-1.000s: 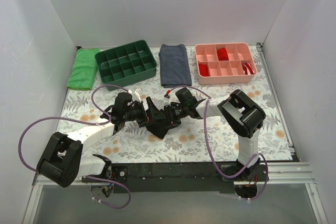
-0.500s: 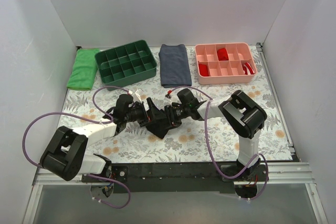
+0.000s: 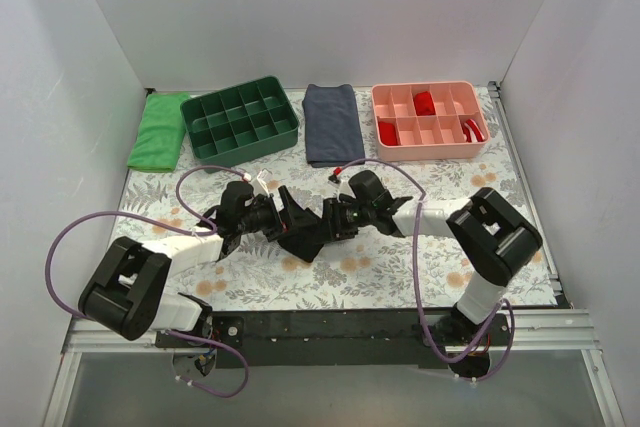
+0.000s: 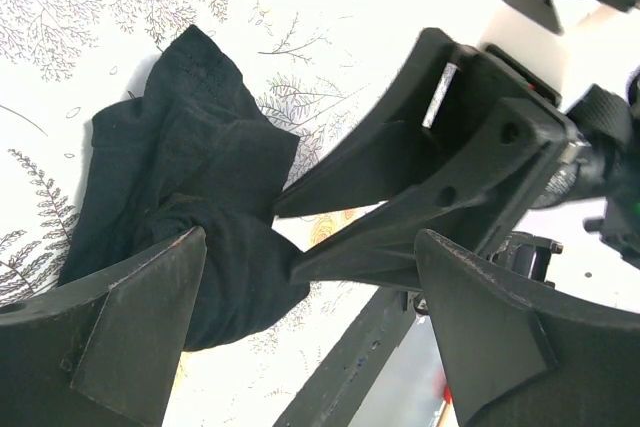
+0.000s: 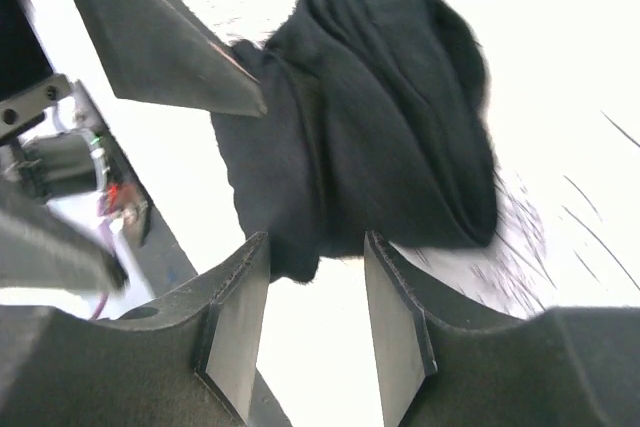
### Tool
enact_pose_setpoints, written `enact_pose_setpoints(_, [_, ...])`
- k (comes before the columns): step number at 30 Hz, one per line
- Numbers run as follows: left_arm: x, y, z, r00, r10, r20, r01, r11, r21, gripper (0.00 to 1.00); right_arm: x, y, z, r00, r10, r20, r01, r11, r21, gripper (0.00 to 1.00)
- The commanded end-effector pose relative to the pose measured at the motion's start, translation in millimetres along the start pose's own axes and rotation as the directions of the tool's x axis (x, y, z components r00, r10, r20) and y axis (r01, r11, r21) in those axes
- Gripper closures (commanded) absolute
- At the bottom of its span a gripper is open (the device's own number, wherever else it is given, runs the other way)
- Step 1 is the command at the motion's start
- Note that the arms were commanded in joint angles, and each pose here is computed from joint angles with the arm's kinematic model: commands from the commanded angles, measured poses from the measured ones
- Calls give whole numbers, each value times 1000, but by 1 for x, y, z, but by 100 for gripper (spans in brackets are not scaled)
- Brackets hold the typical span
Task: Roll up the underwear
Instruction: Roll the underwear to the center of the board.
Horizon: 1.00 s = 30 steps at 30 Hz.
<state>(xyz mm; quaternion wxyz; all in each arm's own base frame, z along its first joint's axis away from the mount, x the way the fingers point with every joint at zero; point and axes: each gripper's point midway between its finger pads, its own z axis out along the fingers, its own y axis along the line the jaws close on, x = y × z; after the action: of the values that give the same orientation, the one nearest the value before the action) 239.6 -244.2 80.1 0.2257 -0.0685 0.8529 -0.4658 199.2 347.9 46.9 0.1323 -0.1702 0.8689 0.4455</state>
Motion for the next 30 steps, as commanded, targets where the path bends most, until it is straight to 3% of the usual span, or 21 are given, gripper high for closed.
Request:
enact_pose_setpoints(1, [12,30,1,999,-30,-24,27,993,-114,14,-10,-6,-24,990,-48,131,30,990,137,49])
enact_pose_setpoints(3, [12,30,2,999,-31,-29,28,993,-112,14,-6,-13,-34,980,-98,176,57,974,221,50])
enact_pose_setpoints(8, [13,31,3,998,-51,-41,46,991,-125,14,-20,20,-67,902,-324,286,231,920,316,49])
enact_pose_setpoints(12, [14,34,5,996,-70,-54,61,986,-152,13,-15,40,-70,838,-507,202,411,830,377,49])
enact_pose_setpoints(15, [13,35,5,995,-81,-54,71,983,-167,13,-10,60,-60,759,-636,140,551,742,383,49])
enact_pose_setpoints(16, [14,35,4,995,-83,-55,72,983,-169,13,2,52,-55,747,-662,62,592,705,392,49])
enact_pose_setpoints(19, [13,36,4,994,-96,-56,85,979,-183,12,6,59,-45,694,-720,-15,654,621,433,49])
enact_pose_setpoints(23, [15,41,4,990,-127,-61,111,969,-221,12,6,67,-35,563,-817,-125,747,439,499,47])
enact_pose_setpoints(25, [16,44,4,988,-139,-65,119,963,-241,12,10,60,-27,550,-817,-173,758,402,514,47])
enact_pose_setpoints(27, [18,48,5,986,-147,-75,123,957,-261,11,9,58,-25,498,-841,-213,788,336,515,47])
enact_pose_setpoints(30, [21,51,5,984,-157,-86,129,955,-269,11,12,59,-17,466,-851,-241,815,306,492,47])
